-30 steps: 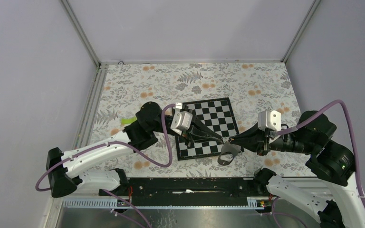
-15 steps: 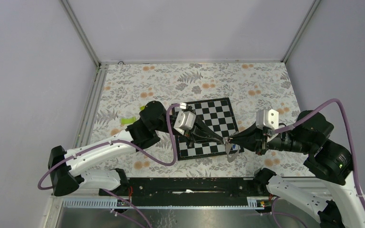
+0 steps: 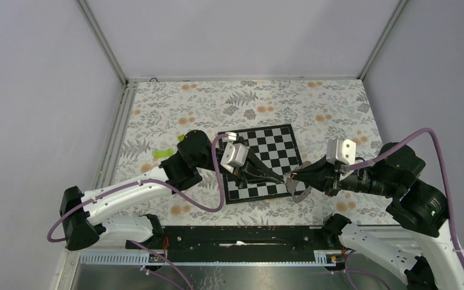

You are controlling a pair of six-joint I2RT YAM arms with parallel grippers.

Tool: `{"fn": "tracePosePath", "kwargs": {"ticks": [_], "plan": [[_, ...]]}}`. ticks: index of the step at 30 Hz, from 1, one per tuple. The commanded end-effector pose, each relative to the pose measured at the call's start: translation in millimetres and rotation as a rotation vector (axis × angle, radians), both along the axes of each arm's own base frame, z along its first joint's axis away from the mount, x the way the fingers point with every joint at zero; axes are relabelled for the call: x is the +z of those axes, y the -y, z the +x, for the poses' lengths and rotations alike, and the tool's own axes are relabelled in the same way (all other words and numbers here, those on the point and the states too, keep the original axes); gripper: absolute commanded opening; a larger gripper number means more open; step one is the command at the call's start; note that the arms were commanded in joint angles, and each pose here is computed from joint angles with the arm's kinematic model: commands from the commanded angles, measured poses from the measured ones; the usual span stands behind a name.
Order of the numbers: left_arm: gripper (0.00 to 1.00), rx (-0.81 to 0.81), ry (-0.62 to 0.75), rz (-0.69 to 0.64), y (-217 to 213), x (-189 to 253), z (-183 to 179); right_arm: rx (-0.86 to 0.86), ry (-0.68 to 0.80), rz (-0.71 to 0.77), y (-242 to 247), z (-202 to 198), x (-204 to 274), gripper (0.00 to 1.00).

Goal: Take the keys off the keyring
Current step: Remove the key from the keyring.

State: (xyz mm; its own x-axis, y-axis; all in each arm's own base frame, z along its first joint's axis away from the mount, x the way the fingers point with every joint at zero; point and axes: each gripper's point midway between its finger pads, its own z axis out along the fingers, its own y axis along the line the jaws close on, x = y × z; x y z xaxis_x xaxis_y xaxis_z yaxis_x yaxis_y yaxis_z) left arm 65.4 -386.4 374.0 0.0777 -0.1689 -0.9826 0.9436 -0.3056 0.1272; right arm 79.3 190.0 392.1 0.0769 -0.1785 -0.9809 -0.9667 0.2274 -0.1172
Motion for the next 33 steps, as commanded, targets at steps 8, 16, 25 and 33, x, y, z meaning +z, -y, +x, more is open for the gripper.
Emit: {"fn": "tracePosePath", "kwargs": {"ticks": [8,16,25,33], "plan": [[0.0,-0.013,-0.056,0.085,6.7,-41.7,2.6,-0.026,0.145,0.127,-0.7,6.5,41.5,0.0],[0.0,-0.002,-0.016,0.033,-6.3,-27.5,-2.8,-0.109,0.176,0.134,3.8,21.9,42.7,0.0],[0.24,-0.036,0.007,-0.016,-15.0,-10.7,-12.4,-0.128,0.173,0.13,2.3,28.0,39.0,0.0],[0.36,-0.085,-0.007,-0.027,-16.7,-5.0,-20.7,-0.128,0.17,0.131,1.2,29.2,39.4,0.0]]}}
